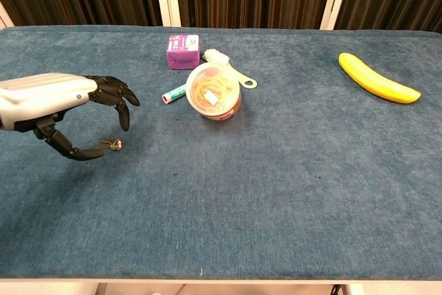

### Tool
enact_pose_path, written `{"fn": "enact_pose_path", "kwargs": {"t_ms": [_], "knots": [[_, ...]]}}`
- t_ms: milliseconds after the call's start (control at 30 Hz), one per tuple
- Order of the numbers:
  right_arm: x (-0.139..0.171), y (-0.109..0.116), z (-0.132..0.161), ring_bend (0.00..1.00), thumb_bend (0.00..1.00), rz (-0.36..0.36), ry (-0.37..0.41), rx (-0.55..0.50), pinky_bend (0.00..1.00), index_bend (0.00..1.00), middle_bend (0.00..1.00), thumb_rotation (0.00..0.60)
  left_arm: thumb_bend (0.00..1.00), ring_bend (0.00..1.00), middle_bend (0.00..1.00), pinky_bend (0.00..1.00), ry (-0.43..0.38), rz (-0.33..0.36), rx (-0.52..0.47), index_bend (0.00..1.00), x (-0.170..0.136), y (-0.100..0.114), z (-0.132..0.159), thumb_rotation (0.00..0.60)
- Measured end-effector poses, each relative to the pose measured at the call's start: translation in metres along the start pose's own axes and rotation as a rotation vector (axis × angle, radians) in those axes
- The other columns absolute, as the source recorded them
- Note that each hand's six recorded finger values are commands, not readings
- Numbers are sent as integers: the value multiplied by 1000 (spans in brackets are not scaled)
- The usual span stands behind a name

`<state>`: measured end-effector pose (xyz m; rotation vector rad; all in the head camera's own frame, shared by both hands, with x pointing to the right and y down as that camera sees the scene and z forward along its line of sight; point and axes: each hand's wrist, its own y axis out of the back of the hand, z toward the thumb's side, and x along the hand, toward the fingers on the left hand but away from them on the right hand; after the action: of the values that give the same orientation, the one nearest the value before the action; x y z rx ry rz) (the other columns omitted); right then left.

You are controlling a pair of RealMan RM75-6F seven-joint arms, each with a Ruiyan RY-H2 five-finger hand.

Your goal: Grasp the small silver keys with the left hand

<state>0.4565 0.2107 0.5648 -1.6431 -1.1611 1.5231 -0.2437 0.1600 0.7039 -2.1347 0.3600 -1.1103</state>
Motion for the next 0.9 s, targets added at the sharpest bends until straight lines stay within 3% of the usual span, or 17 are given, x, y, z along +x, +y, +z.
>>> {"fn": "enact_pose_path", "kwargs": {"t_ms": [900], "knots": [[-2,-1,0,47,1000,3,-3,5,0,329,100,600,284,8,172,68,-18,-17,-11,486,22,-11,-2,600]]}}
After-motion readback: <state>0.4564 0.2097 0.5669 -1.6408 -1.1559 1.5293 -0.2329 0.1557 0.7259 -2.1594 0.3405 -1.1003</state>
